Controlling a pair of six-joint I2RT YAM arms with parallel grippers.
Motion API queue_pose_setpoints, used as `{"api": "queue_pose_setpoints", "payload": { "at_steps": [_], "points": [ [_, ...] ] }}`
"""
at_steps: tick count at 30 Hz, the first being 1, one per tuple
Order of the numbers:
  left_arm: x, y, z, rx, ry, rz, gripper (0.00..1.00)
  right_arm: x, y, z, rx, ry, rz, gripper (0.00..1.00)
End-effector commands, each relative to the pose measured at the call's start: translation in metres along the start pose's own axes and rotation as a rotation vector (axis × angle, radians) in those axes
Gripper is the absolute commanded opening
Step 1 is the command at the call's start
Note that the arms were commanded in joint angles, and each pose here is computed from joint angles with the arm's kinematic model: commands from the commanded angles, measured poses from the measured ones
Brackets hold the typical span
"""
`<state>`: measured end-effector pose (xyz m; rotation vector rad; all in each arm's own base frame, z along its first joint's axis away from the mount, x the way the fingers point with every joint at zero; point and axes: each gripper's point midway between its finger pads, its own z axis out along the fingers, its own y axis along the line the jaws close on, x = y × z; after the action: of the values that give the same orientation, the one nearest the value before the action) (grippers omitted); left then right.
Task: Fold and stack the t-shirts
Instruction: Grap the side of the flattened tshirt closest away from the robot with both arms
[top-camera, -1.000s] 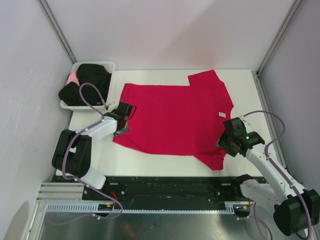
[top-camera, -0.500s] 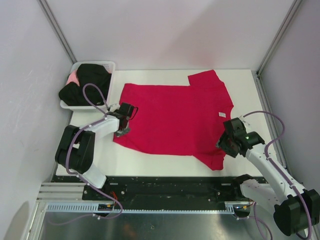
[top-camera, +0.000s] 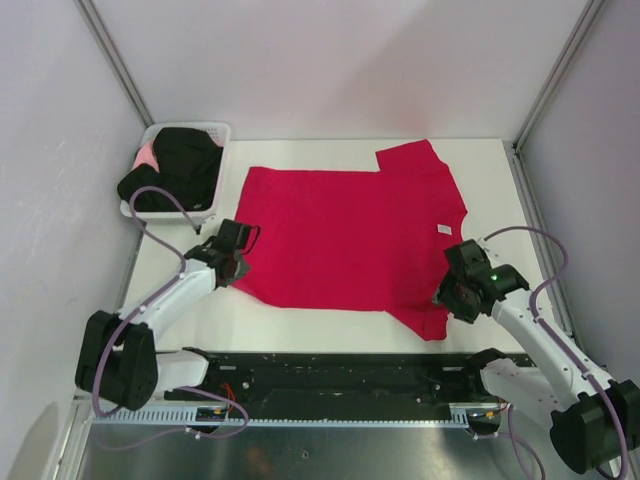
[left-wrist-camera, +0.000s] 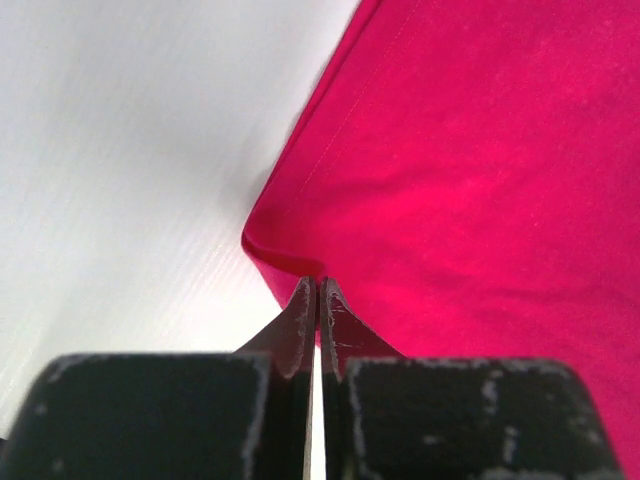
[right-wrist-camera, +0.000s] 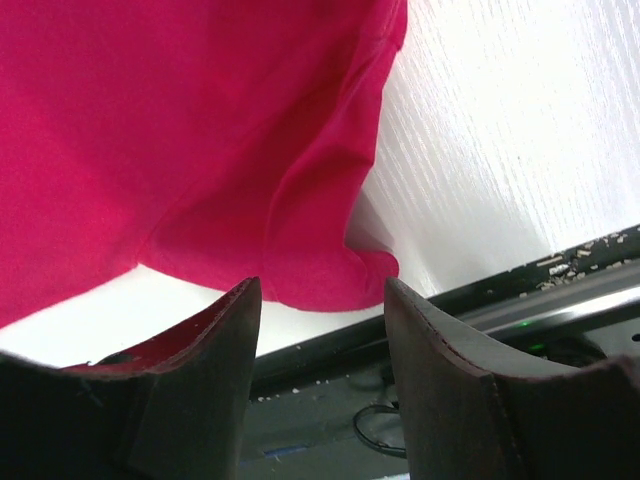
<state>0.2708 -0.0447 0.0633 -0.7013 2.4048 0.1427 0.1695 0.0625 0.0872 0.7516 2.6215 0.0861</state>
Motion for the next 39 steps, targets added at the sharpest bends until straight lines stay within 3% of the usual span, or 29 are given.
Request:
{"api": "queue_pose_setpoints", "payload": {
  "at_steps": [1, 14, 25, 39],
  "points": [
    [0.004, 0.007, -0.008, 0.014, -0.017, -0.066, 0.00, 0.004, -0.001, -0.014, 0.005, 0.005, 0.002, 0.57],
    [-0.011, 0.005, -0.019, 0.050, -0.060, -0.069, 0.00, 0.028, 0.004, -0.024, 0.064, -0.019, -0.157, 0.53],
    [-0.035, 0.004, -0.013, 0.016, -0.073, -0.066, 0.00, 0.053, 0.023, 0.007, 0.166, -0.009, -0.370, 0.52],
    [-0.038, 0.003, -0.011, 0.019, -0.059, -0.061, 0.00, 0.044, 0.012, 0.034, 0.318, -0.042, -0.423, 0.52]
  ]
}}
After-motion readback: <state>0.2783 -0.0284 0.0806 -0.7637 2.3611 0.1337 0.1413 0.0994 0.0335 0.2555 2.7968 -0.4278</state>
